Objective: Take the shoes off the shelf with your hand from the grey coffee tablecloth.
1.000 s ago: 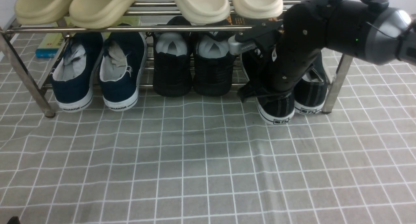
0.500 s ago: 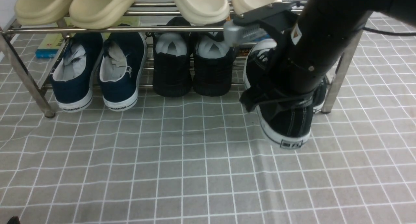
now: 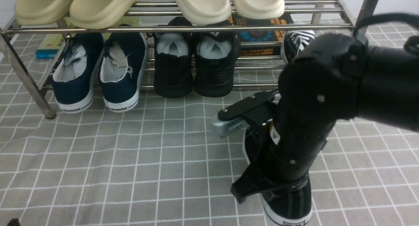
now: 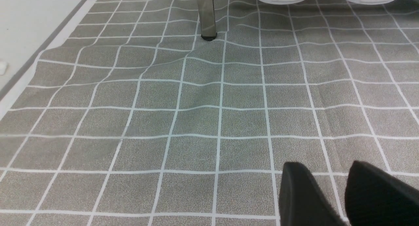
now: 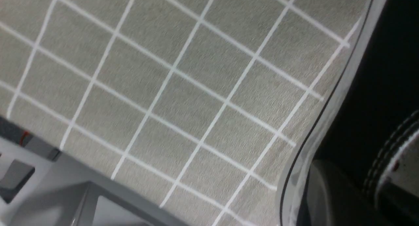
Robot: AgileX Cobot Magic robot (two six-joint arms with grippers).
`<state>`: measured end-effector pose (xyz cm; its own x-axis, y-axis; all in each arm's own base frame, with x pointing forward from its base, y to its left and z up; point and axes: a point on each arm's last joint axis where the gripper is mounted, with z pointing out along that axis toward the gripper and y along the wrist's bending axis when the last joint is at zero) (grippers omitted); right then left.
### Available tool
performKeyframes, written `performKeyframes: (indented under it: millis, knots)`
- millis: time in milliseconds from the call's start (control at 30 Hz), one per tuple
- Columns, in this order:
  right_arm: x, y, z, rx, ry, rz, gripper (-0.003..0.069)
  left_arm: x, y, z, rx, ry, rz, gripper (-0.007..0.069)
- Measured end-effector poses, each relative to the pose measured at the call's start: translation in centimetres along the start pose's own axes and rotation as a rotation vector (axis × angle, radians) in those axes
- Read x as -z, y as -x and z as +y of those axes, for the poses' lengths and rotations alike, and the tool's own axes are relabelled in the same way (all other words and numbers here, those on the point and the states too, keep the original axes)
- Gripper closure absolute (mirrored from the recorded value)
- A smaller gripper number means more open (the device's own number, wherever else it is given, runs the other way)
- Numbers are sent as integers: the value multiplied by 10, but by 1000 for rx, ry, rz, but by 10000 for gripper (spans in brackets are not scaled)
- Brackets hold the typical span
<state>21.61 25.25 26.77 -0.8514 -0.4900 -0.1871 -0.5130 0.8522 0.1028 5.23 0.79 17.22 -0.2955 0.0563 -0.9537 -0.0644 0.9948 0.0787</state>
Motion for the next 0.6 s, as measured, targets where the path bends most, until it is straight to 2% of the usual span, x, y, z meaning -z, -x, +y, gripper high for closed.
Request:
performKeyframes:
  millis: [167,433,533,600]
  knots:
    - [-9,13,-7,-45,13,-74,641,0,0,0,0,0,0,385]
    - [-45,39,-40,-135,-18,-117,631,0,0,0,-1,0,0,385]
    - [-53,41,-41,-138,-23,-113,609,0,0,0,-1,0,0,385]
    - [-56,43,-41,-142,-16,-123,559,0,0,0,-1,0,0,385]
